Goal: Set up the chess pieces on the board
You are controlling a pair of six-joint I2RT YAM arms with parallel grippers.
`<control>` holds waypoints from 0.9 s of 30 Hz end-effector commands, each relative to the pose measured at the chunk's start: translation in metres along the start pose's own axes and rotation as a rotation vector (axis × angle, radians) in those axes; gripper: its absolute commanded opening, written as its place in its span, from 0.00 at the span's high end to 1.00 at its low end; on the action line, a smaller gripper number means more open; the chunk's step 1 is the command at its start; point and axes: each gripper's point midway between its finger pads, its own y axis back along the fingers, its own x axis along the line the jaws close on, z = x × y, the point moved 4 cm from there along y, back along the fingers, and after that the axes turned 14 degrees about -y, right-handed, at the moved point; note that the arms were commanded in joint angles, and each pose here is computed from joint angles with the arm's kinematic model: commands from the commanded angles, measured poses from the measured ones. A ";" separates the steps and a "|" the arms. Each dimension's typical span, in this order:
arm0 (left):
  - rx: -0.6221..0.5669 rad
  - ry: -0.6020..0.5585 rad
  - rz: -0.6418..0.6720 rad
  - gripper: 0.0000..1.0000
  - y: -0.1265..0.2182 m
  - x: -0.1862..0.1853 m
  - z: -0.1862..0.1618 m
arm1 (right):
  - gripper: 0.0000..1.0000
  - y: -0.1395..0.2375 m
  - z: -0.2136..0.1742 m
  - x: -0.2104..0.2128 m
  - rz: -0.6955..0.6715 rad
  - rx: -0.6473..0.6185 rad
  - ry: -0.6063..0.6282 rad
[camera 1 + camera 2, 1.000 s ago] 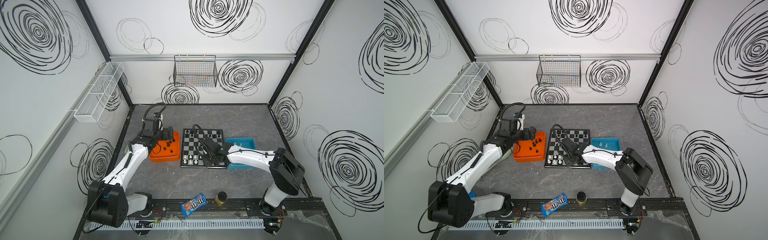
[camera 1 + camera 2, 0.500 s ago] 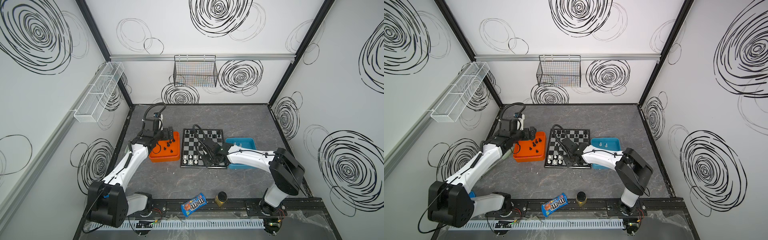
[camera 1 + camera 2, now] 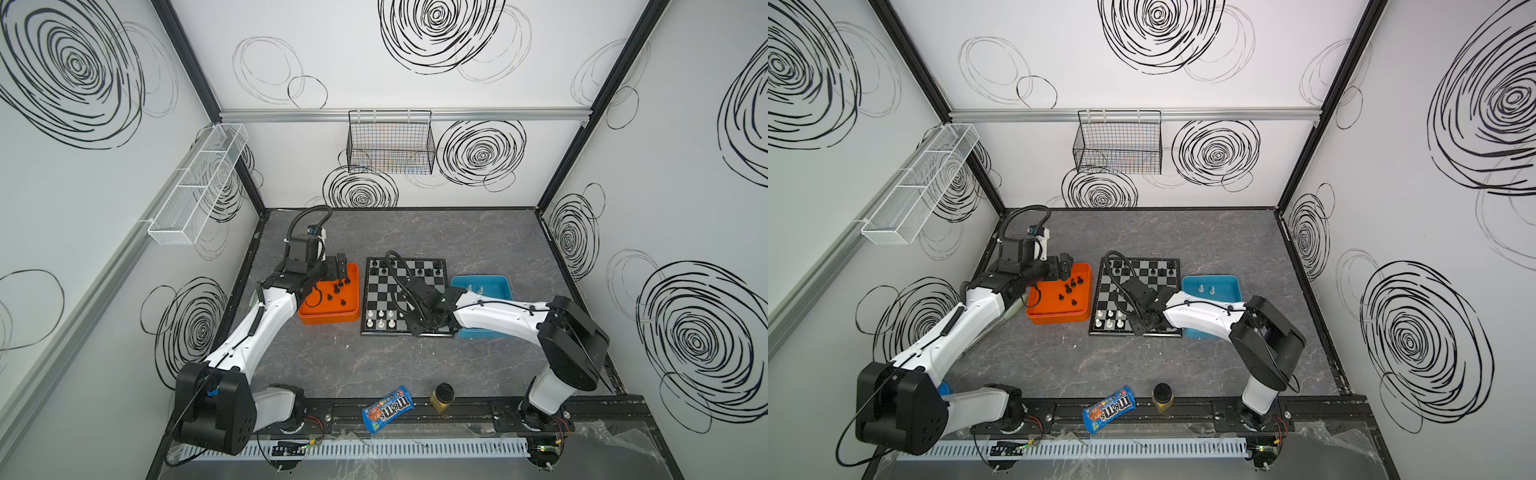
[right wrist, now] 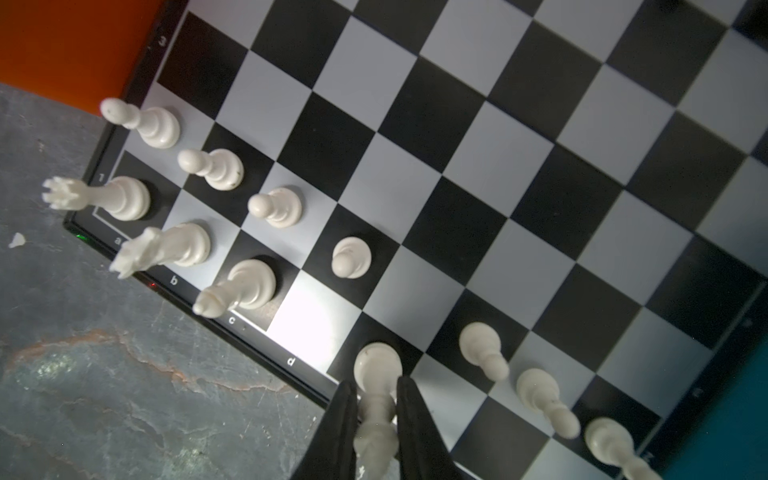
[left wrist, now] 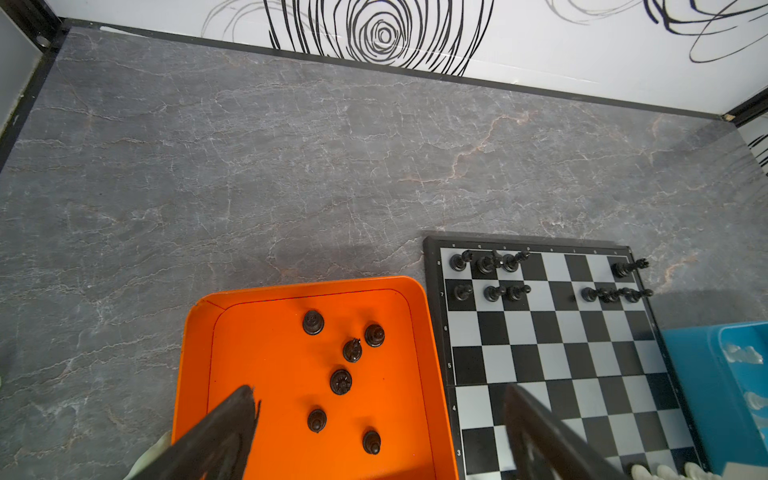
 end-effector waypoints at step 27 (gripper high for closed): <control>-0.032 0.015 0.002 0.04 0.003 0.003 0.004 | 0.76 0.005 0.001 0.004 0.009 -0.006 -0.008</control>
